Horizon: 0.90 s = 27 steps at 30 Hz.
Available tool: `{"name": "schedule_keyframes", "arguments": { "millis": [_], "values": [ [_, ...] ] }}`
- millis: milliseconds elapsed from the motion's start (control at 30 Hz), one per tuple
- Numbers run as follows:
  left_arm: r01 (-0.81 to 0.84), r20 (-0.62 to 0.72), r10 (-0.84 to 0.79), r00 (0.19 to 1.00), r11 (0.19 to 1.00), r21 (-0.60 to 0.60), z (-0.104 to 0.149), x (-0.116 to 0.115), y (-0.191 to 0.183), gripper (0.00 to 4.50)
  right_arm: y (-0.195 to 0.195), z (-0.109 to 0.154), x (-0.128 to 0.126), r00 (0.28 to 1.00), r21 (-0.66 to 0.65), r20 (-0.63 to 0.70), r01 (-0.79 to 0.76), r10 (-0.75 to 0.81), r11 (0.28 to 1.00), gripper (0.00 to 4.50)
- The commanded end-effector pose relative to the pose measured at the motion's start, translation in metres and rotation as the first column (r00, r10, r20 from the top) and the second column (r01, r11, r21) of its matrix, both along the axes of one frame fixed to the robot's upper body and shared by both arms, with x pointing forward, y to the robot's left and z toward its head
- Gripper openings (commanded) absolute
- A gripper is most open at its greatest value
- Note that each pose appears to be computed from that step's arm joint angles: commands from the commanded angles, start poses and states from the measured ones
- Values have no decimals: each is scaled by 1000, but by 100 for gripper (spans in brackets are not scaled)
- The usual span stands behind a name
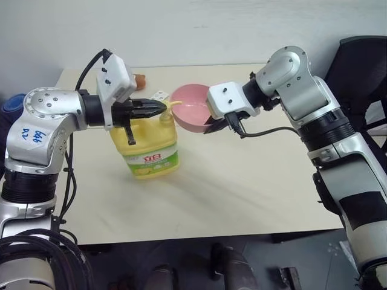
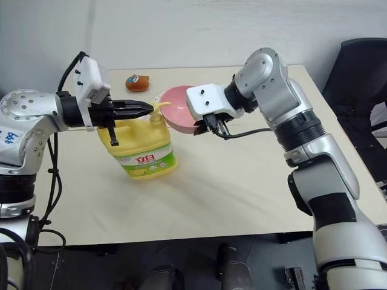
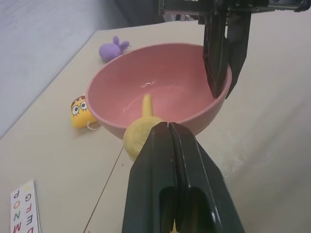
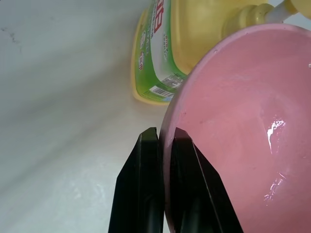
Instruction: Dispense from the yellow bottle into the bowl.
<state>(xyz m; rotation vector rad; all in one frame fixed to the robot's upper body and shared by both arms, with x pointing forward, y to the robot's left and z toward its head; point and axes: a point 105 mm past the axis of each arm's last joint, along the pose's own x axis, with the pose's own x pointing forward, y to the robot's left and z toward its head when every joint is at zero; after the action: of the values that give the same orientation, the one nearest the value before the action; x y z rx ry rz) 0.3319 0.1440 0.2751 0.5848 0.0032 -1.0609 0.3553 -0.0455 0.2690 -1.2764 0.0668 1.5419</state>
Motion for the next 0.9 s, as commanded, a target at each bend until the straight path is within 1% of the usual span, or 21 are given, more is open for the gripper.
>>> {"name": "schedule_keyframes", "arguments": {
  "millis": [33,67,167,300,467,567,633,700,800,900],
  "values": [
    [-20,-143,33,989,995,94,-42,3,4,1,2,16,-12,997,-32,32,-69,70,997,0],
    [-15,-138,28,990,995,95,-42,3,3,1,2,16,-12,997,-33,32,-70,71,997,0],
    [-6,-102,10,995,999,35,-25,3,-2,1,3,18,-10,997,-26,37,-65,66,998,0],
    [58,-72,-63,995,995,-75,3,-10,-7,1,2,17,-3,998,-22,55,-35,36,999,0],
    [138,-47,-150,987,970,-199,42,-38,-4,1,-3,15,1,998,-36,55,-24,26,999,0],
    [166,-20,-176,984,957,-238,64,-52,0,1,-4,16,5,998,-42,69,-13,16,999,0],
    [120,17,-119,993,962,-245,76,-47,8,1,-4,18,8,997,-41,73,-6,9,999,0],
    [50,49,-39,998,972,-229,81,-33,16,1,-2,21,11,997,-33,77,-1,4,999,0],
    [-2,63,15,998,979,-206,80,-15,19,1,3,25,15,997,-17,83,4,-2,1000,0],
    [-14,55,24,998,985,-173,71,5,13,1,8,28,20,996,-5,94,8,-7,1000,0]
  ]
}}
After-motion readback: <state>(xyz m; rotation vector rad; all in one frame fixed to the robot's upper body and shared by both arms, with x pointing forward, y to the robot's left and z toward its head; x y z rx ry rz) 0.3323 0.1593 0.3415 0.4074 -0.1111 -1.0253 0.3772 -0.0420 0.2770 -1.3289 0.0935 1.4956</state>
